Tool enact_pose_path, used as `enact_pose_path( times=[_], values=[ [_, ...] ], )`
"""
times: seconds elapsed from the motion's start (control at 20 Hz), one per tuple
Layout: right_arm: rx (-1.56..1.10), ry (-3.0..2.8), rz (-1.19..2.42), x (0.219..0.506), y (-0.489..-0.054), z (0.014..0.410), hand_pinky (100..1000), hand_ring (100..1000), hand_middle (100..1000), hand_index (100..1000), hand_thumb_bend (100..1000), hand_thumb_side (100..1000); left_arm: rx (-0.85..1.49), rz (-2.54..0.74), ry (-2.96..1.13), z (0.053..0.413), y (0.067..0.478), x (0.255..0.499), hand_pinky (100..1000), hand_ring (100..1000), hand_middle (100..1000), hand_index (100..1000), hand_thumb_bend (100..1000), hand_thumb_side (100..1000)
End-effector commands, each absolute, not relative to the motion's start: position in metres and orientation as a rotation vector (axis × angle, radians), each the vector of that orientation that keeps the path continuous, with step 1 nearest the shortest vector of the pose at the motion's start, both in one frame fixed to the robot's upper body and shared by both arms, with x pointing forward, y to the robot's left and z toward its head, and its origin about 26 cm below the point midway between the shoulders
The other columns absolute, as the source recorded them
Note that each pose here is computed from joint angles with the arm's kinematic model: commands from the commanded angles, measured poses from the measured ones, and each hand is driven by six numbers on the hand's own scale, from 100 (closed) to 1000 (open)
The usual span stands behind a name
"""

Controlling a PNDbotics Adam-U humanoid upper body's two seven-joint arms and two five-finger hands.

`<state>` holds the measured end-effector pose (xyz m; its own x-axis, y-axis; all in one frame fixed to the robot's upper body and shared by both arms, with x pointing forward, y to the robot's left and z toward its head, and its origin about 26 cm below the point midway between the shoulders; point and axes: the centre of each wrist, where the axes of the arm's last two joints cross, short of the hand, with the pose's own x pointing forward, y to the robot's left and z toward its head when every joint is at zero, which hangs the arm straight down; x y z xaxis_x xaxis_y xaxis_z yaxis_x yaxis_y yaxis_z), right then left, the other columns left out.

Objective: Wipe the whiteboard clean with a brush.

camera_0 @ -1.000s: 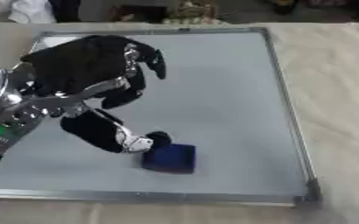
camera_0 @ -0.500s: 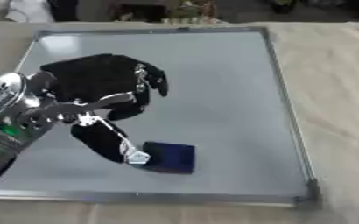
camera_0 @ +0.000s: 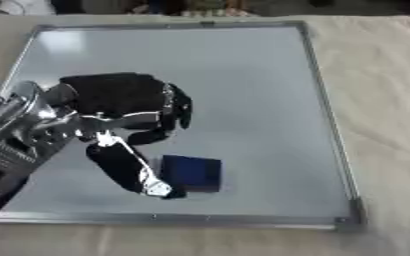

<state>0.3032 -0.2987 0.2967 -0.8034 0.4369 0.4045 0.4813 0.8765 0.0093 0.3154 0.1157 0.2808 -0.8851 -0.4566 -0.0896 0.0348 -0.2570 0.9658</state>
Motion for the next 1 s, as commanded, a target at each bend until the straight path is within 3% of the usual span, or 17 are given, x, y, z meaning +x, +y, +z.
enact_pose_path(
  times=[0.05,0.15,0.55,1.0],
  values=[
    [-0.683,-2.679,-0.143,0.299,-0.299,0.305,847,856,723,840,100,1000,0.532,-2.208,-1.687,0.285,0.113,0.314,816,748,675,100,520,505],
    [-0.680,-2.679,-0.145,0.300,-0.299,0.304,847,856,723,841,100,1000,0.524,-2.202,-1.659,0.277,0.111,0.318,812,758,711,100,508,492],
    [-0.674,-2.681,-0.147,0.300,-0.298,0.305,848,856,721,840,100,1000,0.496,-2.161,-1.617,0.254,0.109,0.332,799,750,719,100,451,430],
    [-0.667,-2.682,-0.146,0.300,-0.298,0.305,849,857,720,841,100,1000,0.491,-2.135,-1.633,0.240,0.108,0.338,769,740,726,100,450,406]
  ],
)
